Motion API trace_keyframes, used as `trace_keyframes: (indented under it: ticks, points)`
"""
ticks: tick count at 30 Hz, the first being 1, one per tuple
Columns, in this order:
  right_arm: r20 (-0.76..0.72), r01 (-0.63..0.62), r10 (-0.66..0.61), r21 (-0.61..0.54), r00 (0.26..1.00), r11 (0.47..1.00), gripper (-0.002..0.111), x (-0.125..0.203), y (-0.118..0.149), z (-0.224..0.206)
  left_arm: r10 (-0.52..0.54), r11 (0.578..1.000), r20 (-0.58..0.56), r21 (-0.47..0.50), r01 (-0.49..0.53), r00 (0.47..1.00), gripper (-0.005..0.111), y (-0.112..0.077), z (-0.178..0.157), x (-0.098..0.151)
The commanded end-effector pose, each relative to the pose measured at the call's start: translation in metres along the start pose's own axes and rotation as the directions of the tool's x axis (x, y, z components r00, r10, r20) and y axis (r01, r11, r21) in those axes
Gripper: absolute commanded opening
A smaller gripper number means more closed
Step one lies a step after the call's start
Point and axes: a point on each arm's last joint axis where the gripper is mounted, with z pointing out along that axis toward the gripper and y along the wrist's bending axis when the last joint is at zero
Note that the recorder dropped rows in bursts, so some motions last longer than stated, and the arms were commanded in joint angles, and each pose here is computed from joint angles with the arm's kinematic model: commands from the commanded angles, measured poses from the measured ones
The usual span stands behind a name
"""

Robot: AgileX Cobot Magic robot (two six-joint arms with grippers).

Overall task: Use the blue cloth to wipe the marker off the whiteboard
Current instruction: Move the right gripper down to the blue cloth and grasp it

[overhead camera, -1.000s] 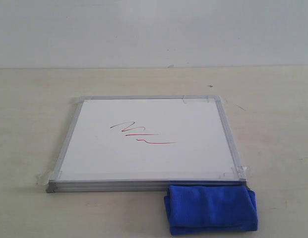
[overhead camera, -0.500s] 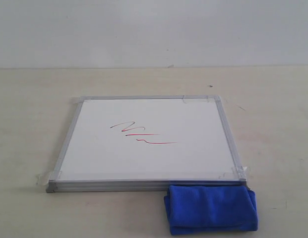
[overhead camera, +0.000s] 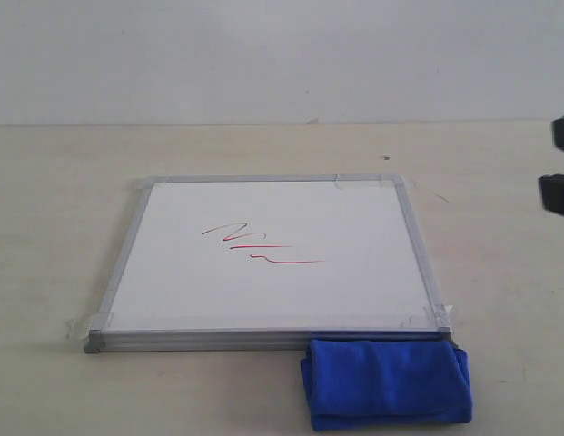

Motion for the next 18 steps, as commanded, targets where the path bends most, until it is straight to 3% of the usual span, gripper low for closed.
trace_keyframes:
  ticks: [1, 8, 13, 18]
  points:
    - [-0.140, 0.215, -0.239, -0.169, 0.961, 0.962, 0.000, -0.024, 0.016, 0.025, 0.003, 1.000, 0.012, -0.002, -0.003, 1.000, 0.005, 0.000, 0.000, 0.000]
    - [-0.285, 0.295, -0.430, -0.412, 0.857, 0.862, 0.000, -0.043, 0.051, 0.062, 0.003, 1.000, 0.012, -0.002, -0.003, 1.000, 0.005, 0.000, 0.000, 0.000]
    - [-0.336, 0.289, -0.514, -0.535, 0.789, 0.794, 0.000, -0.031, 0.083, 0.083, 0.003, 1.000, 0.012, -0.002, -0.003, 1.000, 0.005, 0.000, 0.000, 0.000]
    - [-0.370, 0.303, -0.712, -0.718, 0.596, 0.627, 0.000, -0.004, 0.111, 0.089, 0.003, 1.000, 0.012, -0.002, -0.003, 1.000, 0.005, 0.000, 0.000, 0.000]
